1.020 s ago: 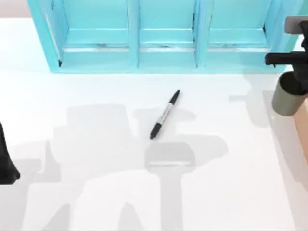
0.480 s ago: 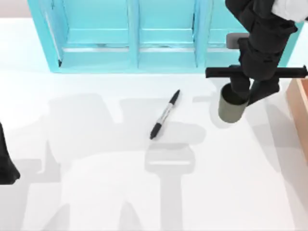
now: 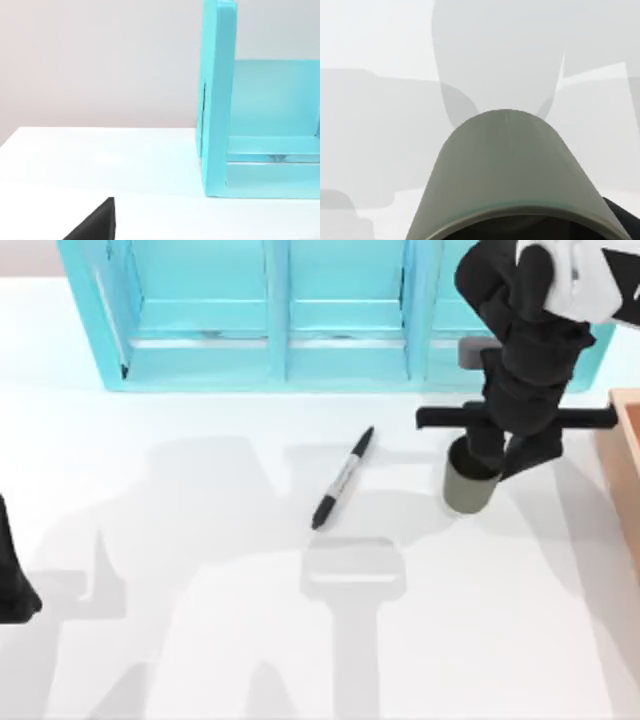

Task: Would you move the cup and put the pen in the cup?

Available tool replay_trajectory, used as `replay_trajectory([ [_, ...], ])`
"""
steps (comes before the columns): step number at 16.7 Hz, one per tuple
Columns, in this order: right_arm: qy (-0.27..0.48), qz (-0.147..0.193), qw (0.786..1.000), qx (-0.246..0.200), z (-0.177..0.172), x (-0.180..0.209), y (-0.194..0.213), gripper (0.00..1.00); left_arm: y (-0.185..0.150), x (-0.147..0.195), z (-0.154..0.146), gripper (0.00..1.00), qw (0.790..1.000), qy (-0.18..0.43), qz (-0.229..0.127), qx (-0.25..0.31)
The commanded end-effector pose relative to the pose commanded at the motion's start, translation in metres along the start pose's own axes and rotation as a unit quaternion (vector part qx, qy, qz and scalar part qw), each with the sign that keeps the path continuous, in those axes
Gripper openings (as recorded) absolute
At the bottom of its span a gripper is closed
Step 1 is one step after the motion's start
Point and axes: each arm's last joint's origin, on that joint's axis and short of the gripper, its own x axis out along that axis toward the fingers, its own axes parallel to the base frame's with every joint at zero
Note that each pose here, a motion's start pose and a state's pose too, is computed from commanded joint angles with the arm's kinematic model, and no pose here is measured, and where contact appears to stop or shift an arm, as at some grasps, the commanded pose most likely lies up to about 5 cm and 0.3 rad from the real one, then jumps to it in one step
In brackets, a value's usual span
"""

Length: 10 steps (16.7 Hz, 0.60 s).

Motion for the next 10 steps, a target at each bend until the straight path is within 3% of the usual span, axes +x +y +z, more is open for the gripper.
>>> replay_trajectory([
  [4, 0.003, -0.002, 1.0, 0.0, -0.0007, 0.0053, 0.0011, 0.0, 0.0, 0.0, 0.0, 1.0, 1.0, 0.0, 0.0, 0.0],
  [10, 0.003, -0.002, 1.0, 0.0, -0.0007, 0.0053, 0.0011, 0.45, 0.0, 0.0, 0.0, 1.0, 1.0, 0.0, 0.0, 0.0],
])
